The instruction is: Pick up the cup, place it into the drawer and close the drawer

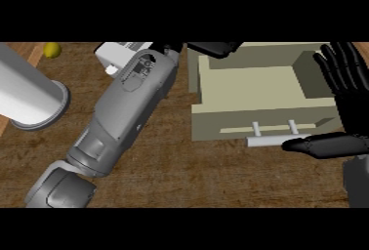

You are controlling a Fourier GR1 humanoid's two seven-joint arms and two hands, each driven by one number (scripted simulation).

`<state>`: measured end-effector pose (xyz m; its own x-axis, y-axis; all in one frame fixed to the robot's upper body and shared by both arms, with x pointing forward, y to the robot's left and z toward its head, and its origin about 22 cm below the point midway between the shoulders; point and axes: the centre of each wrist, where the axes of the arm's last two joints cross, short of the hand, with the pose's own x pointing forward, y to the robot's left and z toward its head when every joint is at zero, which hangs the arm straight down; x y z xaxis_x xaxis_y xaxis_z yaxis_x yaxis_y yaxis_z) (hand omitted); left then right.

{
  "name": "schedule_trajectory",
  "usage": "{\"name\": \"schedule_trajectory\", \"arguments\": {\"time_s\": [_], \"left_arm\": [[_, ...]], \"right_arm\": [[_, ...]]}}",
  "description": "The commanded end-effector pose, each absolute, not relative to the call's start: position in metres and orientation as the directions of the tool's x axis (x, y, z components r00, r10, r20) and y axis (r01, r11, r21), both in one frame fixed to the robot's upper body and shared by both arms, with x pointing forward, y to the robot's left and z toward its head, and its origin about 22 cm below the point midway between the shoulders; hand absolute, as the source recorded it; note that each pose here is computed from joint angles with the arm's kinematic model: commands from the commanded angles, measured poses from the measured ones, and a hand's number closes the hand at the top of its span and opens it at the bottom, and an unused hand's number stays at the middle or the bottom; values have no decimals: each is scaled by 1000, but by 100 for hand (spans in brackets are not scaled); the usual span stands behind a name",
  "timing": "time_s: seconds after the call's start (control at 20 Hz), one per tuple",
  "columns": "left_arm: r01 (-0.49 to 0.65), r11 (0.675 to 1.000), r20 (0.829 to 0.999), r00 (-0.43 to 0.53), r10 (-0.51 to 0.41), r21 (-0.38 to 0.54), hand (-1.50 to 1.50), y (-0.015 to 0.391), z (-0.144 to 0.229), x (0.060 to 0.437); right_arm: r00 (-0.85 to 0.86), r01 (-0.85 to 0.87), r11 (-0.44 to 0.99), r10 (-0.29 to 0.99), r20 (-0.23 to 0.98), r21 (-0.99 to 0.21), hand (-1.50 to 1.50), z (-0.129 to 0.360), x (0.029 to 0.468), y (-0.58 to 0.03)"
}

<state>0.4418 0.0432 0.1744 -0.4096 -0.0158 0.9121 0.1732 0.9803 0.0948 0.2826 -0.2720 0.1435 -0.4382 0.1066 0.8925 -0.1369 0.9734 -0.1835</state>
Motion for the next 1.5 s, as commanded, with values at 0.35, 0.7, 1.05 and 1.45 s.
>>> {"name": "schedule_trajectory", "arguments": {"time_s": [0.35, 0.7, 1.05, 1.45], "left_arm": [[208, 940, 947, -229, -223, 272, 150, 31, 149, 446], [262, 907, 938, -198, -283, 329, -150, 44, 111, 442], [237, 963, 974, -211, -81, 131, -150, 41, 120, 440], [254, 964, 938, -310, 157, -77, -150, 34, 143, 440]], "right_arm": [[-484, -209, 957, 79, 871, -202, -150, 153, 293, -255], [-499, -254, 945, 55, 865, -207, -150, 171, 297, -256], [-473, -490, 853, -87, 877, -180, -150, 168, 298, -215], [-372, -741, 598, 10, 928, -304, 150, 155, 295, -207]]}}
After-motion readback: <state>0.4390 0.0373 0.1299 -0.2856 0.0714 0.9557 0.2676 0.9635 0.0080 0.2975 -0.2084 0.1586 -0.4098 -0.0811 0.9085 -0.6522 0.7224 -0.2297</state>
